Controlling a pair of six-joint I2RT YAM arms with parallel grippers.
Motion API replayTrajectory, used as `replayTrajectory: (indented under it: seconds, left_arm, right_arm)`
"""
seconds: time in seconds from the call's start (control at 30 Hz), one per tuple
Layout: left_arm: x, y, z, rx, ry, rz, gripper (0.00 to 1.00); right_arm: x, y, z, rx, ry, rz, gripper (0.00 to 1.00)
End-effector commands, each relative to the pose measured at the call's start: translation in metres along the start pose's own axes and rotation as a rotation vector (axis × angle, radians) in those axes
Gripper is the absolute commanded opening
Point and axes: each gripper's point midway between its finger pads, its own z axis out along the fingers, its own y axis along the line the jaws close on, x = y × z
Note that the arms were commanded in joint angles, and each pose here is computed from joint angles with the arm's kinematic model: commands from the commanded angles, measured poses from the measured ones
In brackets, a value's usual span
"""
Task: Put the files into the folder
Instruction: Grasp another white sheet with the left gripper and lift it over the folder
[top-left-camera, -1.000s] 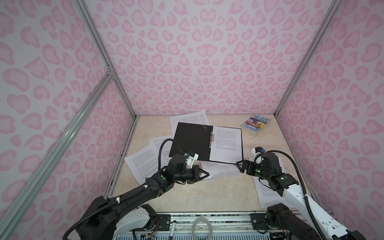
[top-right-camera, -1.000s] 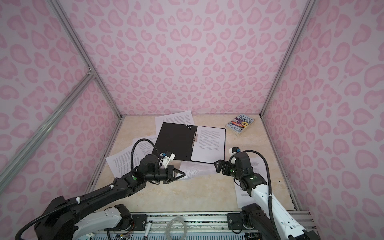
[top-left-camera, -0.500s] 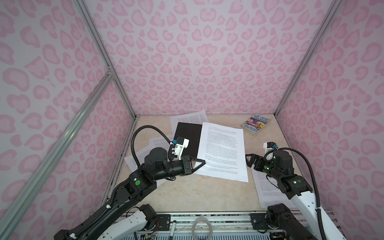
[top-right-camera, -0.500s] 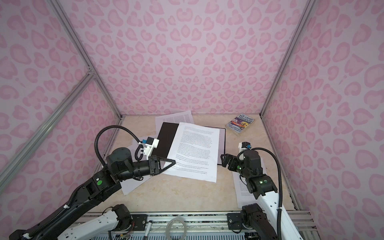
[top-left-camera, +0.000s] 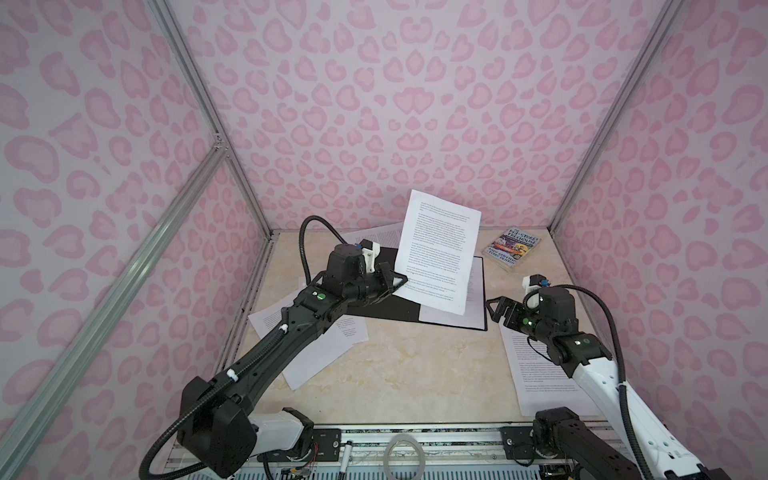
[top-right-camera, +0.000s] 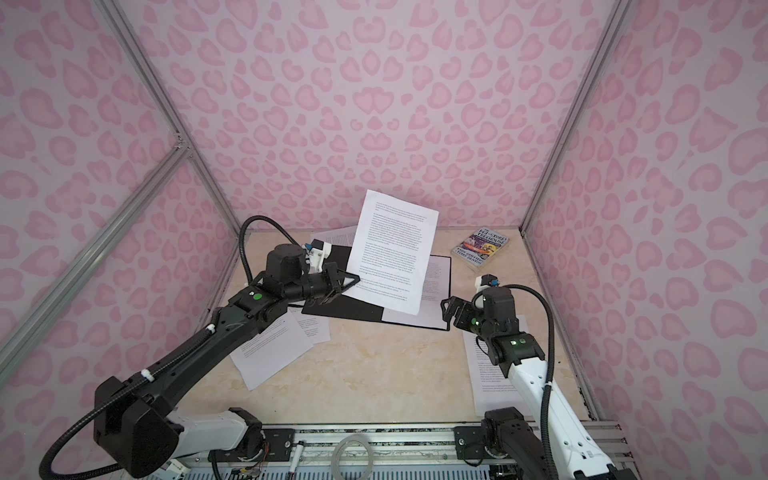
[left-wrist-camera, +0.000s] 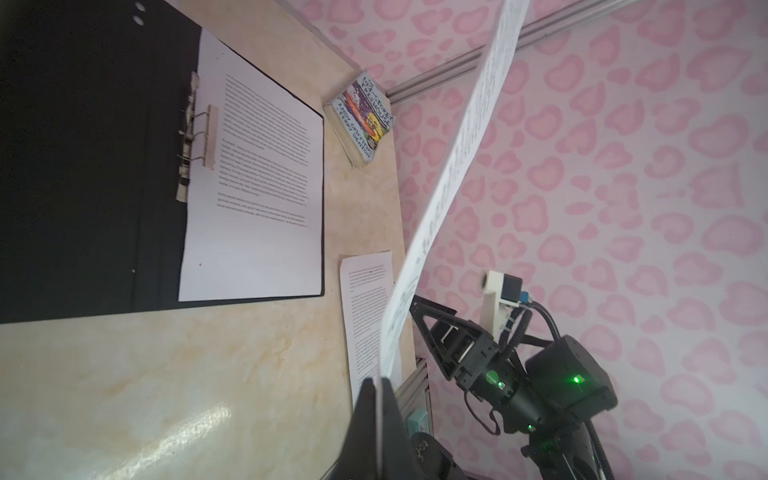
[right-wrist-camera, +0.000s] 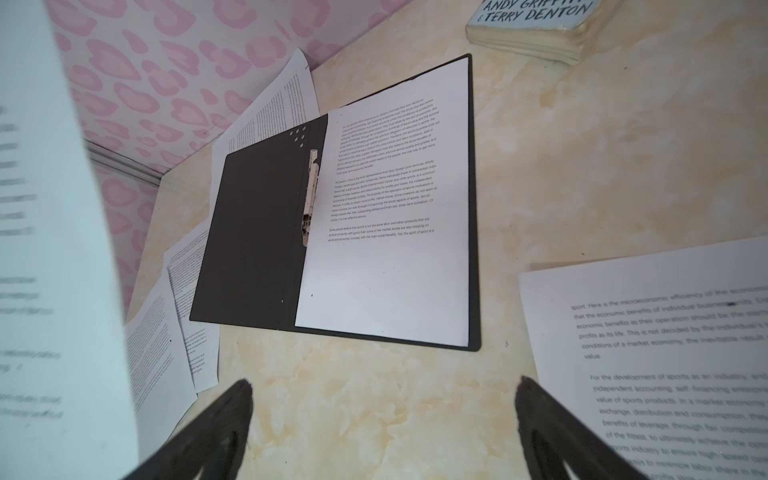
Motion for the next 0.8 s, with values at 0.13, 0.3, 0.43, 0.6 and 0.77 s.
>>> replayTrajectory:
  seconds: [0.13,0.3,0.43,0.6,0.77]
  left_arm:
    - [-0.028,0.081,0.048,0.034,0.072,-0.160,0.03]
    - [-0.030,0.145,0.071,-0.048,0.094,-0.211,0.03]
    - [-0.026,0.187,0.077,-0.111,0.103,-0.247,0.03]
    - [-0.024,0.214,0.081,-0.163,0.103,-0.256,0.03]
    - [-0.021,0.222,0.086,-0.150,0.116,-0.270,0.03]
  right_arm:
    - [-0.013,0.030,0.059,-0.042,0.051,-0.077,0.97]
    - [-0.019,0.048,0.114,-0.086,0.117,-0.084,0.94]
    - [-0.021,0.058,0.147,-0.115,0.162,-0.085,0.93]
    - [-0.010,0.077,0.177,-0.170,0.221,-0.090,0.93]
    - [0.008,0.088,0.199,-0.201,0.290,-0.086,0.92]
